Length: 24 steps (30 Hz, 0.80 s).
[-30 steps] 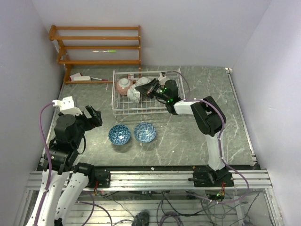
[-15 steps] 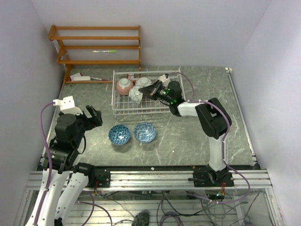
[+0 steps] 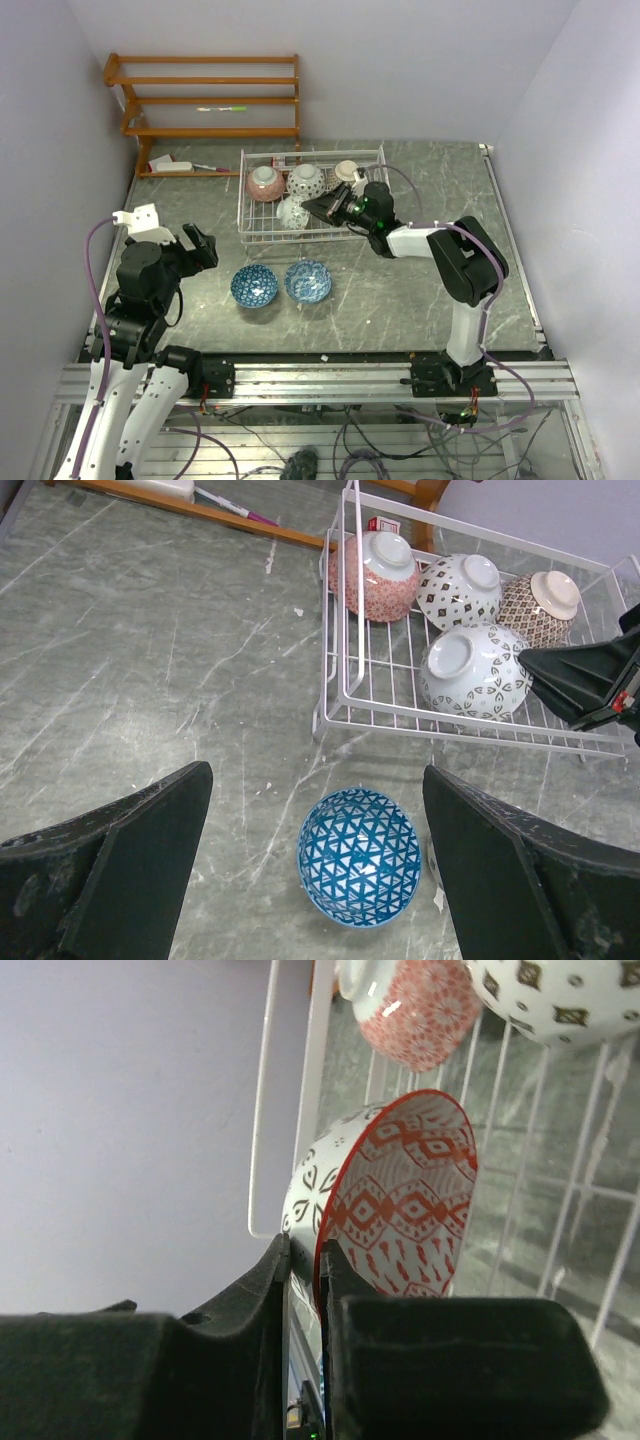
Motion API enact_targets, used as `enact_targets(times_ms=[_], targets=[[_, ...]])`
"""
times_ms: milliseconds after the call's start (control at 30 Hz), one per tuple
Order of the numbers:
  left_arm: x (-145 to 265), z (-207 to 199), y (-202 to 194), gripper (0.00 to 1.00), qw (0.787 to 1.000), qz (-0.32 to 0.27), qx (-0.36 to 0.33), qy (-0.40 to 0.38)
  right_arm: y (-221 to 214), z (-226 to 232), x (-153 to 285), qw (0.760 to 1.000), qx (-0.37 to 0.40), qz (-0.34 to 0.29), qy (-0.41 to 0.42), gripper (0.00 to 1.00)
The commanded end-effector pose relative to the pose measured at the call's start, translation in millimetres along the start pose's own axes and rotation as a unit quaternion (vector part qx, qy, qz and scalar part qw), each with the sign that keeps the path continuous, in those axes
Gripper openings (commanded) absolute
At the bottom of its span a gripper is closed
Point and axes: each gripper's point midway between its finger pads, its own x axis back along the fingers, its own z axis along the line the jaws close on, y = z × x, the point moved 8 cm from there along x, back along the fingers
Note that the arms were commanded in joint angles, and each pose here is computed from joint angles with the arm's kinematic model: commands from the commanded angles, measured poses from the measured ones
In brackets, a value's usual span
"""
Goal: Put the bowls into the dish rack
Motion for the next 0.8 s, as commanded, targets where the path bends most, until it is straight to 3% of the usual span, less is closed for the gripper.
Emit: enact_targets(times_ms=[0,133,300,433,600,767], targets=[[0.6,1.6,2.6,0.98,1.0,-0.009,0.005,0.006,-20.6,-55.5,21.6,0.99,-0.029,0.005,-0.137,0.11],[0.8,1.7,2.6,0.98,1.0,-0.01,0.005,0.005,-19.6,-59.8,27.6,0.987,-0.018,-0.009,-0.161,0.2],[1.1,1.8,2.9,0.98,1.0,-0.011,0.005,0.006,-20.3,-68.3,22.4,0.984,-0.018,0.002,-0.178,0.21],[1.4,1.6,3.0,0.98,1.0,-0.012,0.005,0.005,-21.1,-73.3,20.5,0.982,-0.017,0.004,-0.187,0.33],[0.5,1.6,2.8,0.98,1.0,-0.01,0.005,0.006,-16.9,-69.5,22.7,0.98,-0.002,-0.007,-0.197,0.38],[1.4,1.7,3.1,0.98,1.0,-0.012,0.005,0.006,6.0,-63.1,23.1,0.975,0.026,-0.029,-0.218,0.49]])
